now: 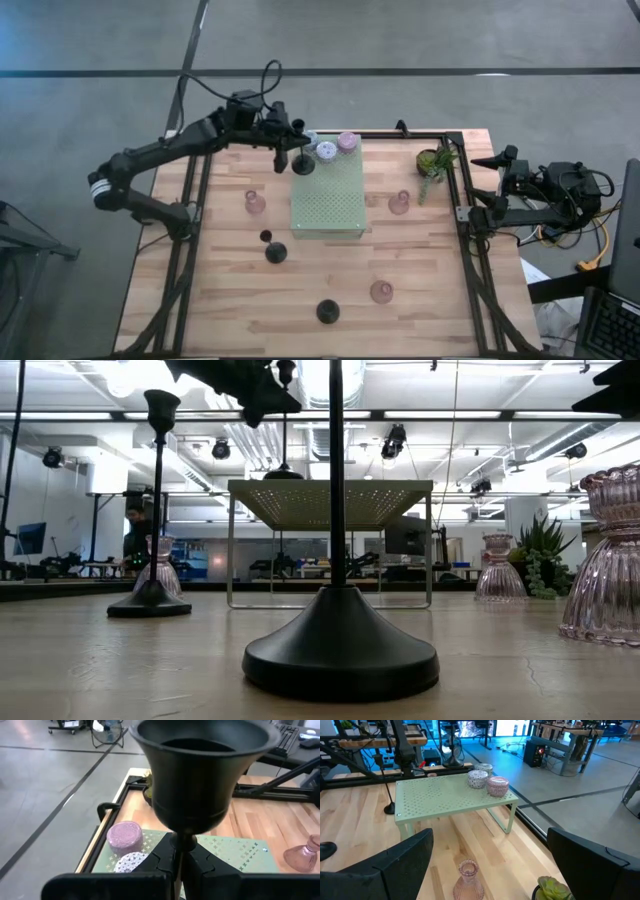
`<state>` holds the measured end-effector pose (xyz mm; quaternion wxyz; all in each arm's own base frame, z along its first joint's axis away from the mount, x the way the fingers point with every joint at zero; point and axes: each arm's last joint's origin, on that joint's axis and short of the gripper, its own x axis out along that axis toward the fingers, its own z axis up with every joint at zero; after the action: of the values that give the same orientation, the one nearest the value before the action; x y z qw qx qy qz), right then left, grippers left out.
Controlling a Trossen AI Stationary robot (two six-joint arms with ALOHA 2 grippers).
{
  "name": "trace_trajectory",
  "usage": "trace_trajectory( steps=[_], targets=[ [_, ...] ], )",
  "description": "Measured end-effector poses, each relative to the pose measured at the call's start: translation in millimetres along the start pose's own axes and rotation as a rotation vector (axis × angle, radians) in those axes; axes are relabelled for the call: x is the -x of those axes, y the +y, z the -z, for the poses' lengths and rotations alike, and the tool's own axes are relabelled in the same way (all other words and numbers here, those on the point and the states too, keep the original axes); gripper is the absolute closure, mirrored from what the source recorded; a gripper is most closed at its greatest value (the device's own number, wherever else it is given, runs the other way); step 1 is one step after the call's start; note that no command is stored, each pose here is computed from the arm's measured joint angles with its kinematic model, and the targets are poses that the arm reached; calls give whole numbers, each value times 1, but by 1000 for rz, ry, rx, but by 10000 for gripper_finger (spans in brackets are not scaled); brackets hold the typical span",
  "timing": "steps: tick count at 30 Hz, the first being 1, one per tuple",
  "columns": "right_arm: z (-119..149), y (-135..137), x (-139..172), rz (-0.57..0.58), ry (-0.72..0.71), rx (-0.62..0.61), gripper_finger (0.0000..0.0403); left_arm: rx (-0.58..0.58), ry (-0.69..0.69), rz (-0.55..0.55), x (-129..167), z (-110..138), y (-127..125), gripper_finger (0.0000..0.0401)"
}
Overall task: Pick & Place candle stick holders
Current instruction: Put the top black candle holder on the shelf
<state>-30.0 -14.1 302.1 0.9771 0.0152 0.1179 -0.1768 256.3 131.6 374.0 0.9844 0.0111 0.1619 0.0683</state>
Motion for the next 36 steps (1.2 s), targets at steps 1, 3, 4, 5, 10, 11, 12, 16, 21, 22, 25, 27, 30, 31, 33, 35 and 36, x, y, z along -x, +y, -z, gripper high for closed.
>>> trace_trajectory(
  steps=[1,3,4,5,10,11,12,16,21,22,25,27,30,31,33,35,36],
  targets=[
    [0,0,0,0,-1,0,19,-2,4,2,-2,2,0,388],
    [0,0,0,0,0,0,19,-3,13,-1,-6,6,1,388],
    [0,0,0,0,0,0,19,-2,21,0,-7,8,1,388],
    [0,0,0,0,0,0,19,-1,24,0,-9,9,2,388],
    [0,0,0,0,0,0,19,-20,21,-22,-14,9,4,388],
    [0,0,0,0,0,0,19,-23,24,-34,-15,10,5,388],
    [0,0,0,0,0,0,19,-26,27,-47,-16,11,5,388],
    [0,0,0,0,0,0,19,-30,41,-84,-22,13,8,388],
    [0,0,0,0,0,0,19,-23,71,-79,-31,23,10,388],
    [0,0,0,0,0,0,19,-22,74,-79,-33,24,11,388],
    [0,0,0,0,0,0,19,-28,58,-84,-37,26,12,388],
    [0,0,0,0,0,0,19,-33,46,-87,-39,28,12,388],
    [0,0,0,0,0,0,19,-39,23,-92,-41,32,13,388],
    [0,0,0,0,0,0,19,-36,19,-93,-41,32,13,388],
    [0,0,0,0,-1,0,19,-30,18,-93,-41,34,12,388],
    [0,0,0,0,0,0,19,-24,19,-94,-41,34,13,388],
    [0,0,0,0,0,0,19,-23,19,-94,-41,34,13,388]
  ],
)
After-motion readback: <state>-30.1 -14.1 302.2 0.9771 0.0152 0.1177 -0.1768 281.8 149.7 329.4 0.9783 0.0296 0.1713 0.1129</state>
